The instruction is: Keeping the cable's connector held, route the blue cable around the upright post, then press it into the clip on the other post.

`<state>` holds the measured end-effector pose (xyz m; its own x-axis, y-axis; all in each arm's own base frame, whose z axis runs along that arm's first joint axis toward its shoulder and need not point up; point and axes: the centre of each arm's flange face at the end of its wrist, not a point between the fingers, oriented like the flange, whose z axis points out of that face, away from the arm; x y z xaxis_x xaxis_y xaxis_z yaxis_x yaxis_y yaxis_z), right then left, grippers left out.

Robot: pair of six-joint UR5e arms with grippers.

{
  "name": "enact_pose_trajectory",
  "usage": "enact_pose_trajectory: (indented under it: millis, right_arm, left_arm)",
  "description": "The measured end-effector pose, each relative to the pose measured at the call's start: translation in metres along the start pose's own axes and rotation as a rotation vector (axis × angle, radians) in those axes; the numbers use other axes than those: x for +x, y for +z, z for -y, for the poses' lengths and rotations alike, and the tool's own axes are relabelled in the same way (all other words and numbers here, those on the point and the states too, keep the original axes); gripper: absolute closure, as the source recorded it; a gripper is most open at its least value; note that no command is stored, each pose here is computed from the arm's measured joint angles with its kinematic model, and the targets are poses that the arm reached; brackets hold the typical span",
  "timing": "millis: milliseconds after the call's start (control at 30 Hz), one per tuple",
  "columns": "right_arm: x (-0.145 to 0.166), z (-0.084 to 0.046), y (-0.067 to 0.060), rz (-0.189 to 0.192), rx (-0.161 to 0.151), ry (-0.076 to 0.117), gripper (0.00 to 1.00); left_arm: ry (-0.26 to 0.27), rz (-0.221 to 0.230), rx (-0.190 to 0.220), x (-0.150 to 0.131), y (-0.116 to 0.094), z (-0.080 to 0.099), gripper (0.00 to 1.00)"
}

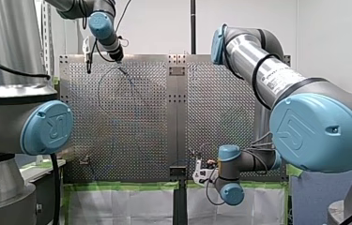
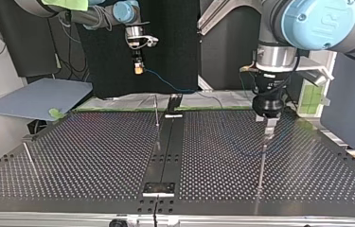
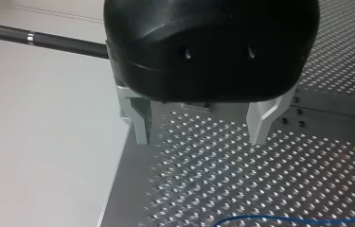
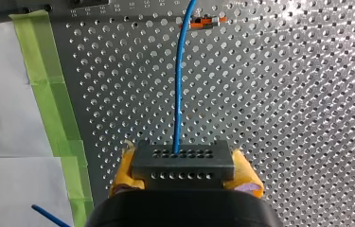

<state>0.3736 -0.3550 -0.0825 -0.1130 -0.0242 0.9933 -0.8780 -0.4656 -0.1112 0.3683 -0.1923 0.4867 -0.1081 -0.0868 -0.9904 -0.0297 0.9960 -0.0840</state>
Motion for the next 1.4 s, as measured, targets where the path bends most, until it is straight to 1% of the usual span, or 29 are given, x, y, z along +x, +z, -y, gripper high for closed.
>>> enact_pose_trajectory:
  millis: [200,367,467,633,1067,1167,1400]
  right_arm:
    - [0.0,0.0,0.0,0.0,0.0,-0.001,1.0]
    - [0.0,0.0,0.0,0.0,0.0,-0.001,1.0]
    - [0.0,0.0,0.0,0.0,0.0,-0.001,1.0]
    - [0.0,0.0,0.0,0.0,0.001,-0.001,1.0]
    - [0.0,0.001,0.0,0.001,0.002,-0.003,1.0]
    - [0.0,0.001,0.0,0.001,0.002,-0.003,1.0]
    - [0.0,0.001,0.0,0.0,0.002,-0.003,1.0]
  left_arm:
    - [0.056,-0.018,-0.012,0.007,0.007,0.0,0.0]
    - [0.1,-0.019,-0.019,0.008,0.009,-0.001,0.0]
    - [0.115,-0.02,-0.021,0.008,0.009,-0.001,0.0]
    - [0.121,-0.018,-0.044,0.008,0.009,-0.003,0.0]
    - [0.114,-0.017,-0.138,0.005,0.004,-0.013,0.0]
    - [0.113,-0.016,-0.149,0.005,0.004,-0.014,0.0]
    - [0.112,-0.018,-0.155,0.005,0.003,-0.015,0.0]
